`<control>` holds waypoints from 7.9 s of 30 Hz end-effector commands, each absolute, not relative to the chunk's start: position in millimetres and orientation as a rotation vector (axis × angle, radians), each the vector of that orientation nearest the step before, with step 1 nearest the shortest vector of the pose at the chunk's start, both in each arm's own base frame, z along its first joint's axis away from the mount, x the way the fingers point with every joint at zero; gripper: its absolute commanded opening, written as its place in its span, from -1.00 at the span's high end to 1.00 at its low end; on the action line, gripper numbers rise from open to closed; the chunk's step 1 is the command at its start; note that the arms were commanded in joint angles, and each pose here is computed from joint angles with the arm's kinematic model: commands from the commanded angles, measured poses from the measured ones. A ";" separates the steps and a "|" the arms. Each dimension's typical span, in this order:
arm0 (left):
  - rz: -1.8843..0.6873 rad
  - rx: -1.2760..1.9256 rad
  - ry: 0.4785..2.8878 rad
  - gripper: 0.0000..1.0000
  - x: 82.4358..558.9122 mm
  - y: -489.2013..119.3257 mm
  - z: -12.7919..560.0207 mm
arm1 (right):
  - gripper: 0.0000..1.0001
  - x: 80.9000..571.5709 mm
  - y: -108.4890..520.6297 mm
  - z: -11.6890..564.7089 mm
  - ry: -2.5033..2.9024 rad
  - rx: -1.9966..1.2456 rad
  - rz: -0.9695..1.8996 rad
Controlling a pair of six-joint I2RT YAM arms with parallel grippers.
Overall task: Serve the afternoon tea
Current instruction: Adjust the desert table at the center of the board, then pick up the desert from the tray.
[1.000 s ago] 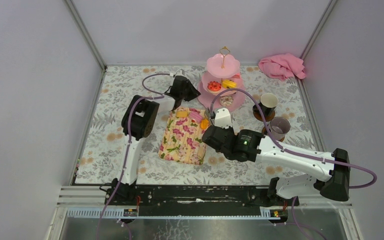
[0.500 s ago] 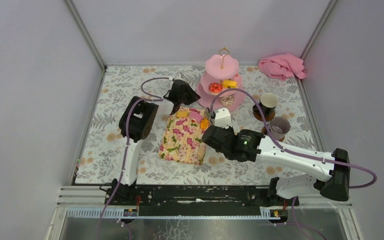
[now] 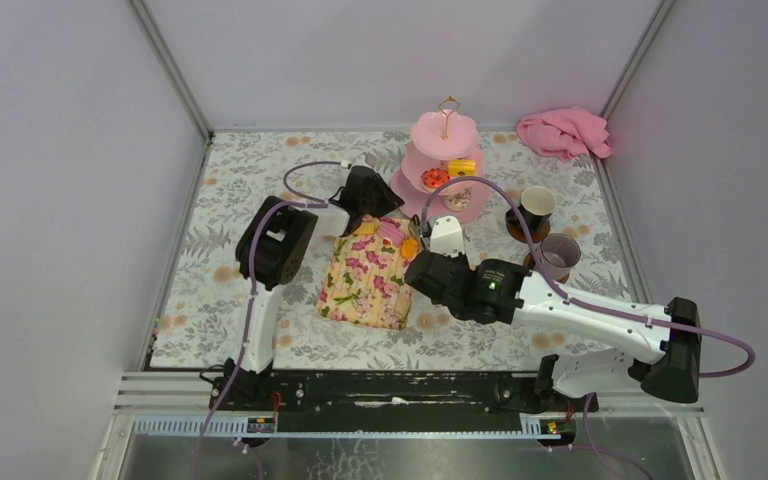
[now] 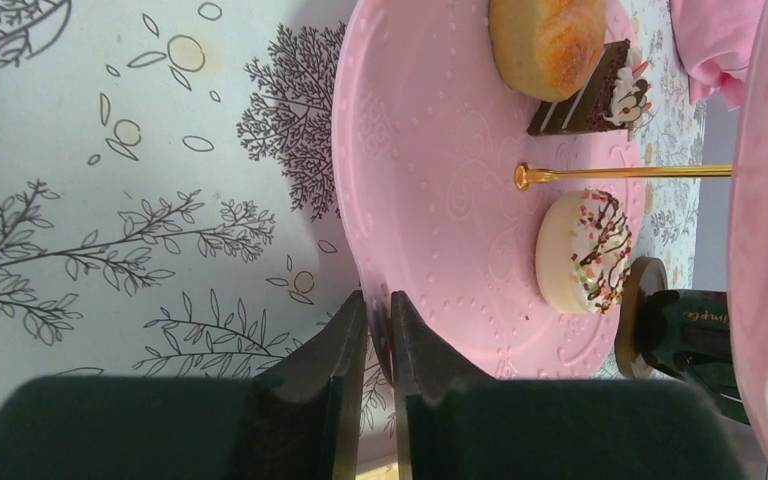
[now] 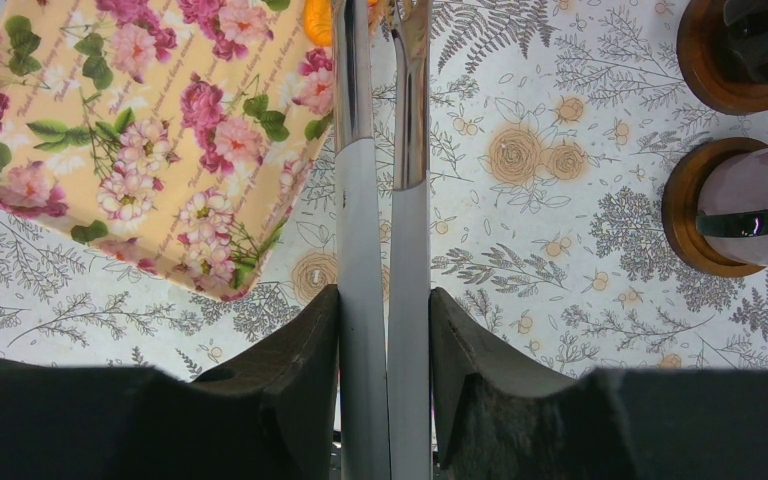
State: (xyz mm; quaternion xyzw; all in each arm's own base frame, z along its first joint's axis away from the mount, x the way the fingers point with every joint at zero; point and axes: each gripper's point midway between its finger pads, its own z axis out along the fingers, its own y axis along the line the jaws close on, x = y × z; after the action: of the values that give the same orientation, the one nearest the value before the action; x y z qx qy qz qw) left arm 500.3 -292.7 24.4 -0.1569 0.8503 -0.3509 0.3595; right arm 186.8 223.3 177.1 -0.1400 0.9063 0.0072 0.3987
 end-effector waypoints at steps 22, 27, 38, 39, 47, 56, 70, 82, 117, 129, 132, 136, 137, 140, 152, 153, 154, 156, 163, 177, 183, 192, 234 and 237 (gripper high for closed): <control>-0.849 -0.402 2.151 0.09 512.4 -277.7 46.6 | 0.44 188.8 233.2 194.2 2.248 -0.309 0.093; -0.815 -0.414 2.151 0.08 525.6 -260.8 41.7 | 0.44 190.5 234.4 196.3 2.240 -0.310 0.091; -0.887 -0.295 2.123 0.05 560.6 -277.0 43.7 | 0.44 192.5 237.4 195.1 2.242 -0.323 0.073; -0.884 -0.281 2.123 0.05 563.0 -278.0 44.2 | 0.44 192.6 237.6 194.9 2.242 -0.324 0.072; -0.821 -0.221 2.155 0.14 565.8 -275.0 34.2 | 0.44 192.9 238.6 196.1 2.240 -0.321 0.078; -0.811 -0.305 2.155 0.68 551.1 -264.0 26.3 | 0.45 190.9 238.0 194.9 2.246 -0.315 0.091; -0.805 -0.548 2.176 0.79 520.5 -256.3 17.1 | 0.45 189.7 236.4 192.0 2.252 -0.312 0.090; -0.722 -0.686 2.189 0.74 502.3 -260.3 4.1 | 0.45 187.0 232.4 187.8 2.259 -0.310 0.089; -0.665 -0.542 2.170 0.04 522.4 -255.6 28.9 | 0.45 187.3 238.3 178.6 2.264 -0.348 0.090; -0.660 -0.528 2.144 -0.03 527.9 -243.6 46.4 | 0.44 187.2 239.7 164.2 2.290 -0.411 0.027; -0.649 -0.524 2.139 -0.04 529.2 -237.9 51.3 | 0.44 187.2 240.3 161.4 2.295 -0.447 0.007; -0.637 -0.528 2.131 -0.05 530.1 -229.0 56.7 | 0.44 187.9 244.0 161.2 2.295 -0.498 -0.006; -0.635 -0.529 2.130 -0.05 529.7 -226.8 57.7 | 0.44 187.8 245.9 161.0 2.294 -0.517 -0.005; -0.633 -0.526 2.126 -0.05 528.9 -223.1 61.1 | 0.43 188.5 249.6 159.7 2.291 -0.564 -0.011; -0.619 -0.532 2.115 -0.04 510.9 -212.2 73.6 | 0.43 196.2 255.3 159.0 2.255 -0.701 -0.089; -0.623 -0.539 2.115 -0.05 508.3 -211.4 73.6 | 0.43 197.0 255.2 159.2 2.250 -0.709 -0.098; -0.627 -0.544 2.115 -0.05 505.6 -210.9 73.9 | 0.43 198.3 255.2 159.8 2.243 -0.714 -0.107; -0.634 -0.552 2.116 -0.05 498.7 -209.2 74.1 | 0.43 201.1 253.7 161.6 2.231 -0.725 -0.135; -0.657 -0.542 2.122 -0.04 479.3 -211.5 80.3 | 0.42 209.2 253.1 162.8 2.193 -0.760 -0.204; -0.656 -0.438 2.156 -0.04 460.9 -230.3 87.8 | 0.39 220.5 261.0 163.5 2.139 -0.835 -0.265; -0.645 -0.423 2.177 -0.03 454.7 -232.5 83.6 | 0.38 225.6 260.9 160.2 2.115 -0.873 -0.322; -0.661 -0.398 2.188 -0.03 451.9 -240.2 83.3 | 0.36 229.4 258.6 154.3 2.098 -0.911 -0.366; -0.687 -0.300 2.285 -0.01 428.1 -268.5 65.4 | 0.13 228.5 244.0 150.1 2.064 -0.934 -0.366; -0.684 -0.302 2.290 -0.01 427.9 -268.3 62.7 | 0.13 225.9 245.4 145.3 2.078 -0.951 -0.354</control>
State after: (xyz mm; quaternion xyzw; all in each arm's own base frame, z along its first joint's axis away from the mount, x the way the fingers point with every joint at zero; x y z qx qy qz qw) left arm 424.2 -262.7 59.7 -0.1317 0.8888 -0.2615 0.3527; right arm 220.0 244.3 130.7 -0.3914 0.8272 -0.1449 0.3761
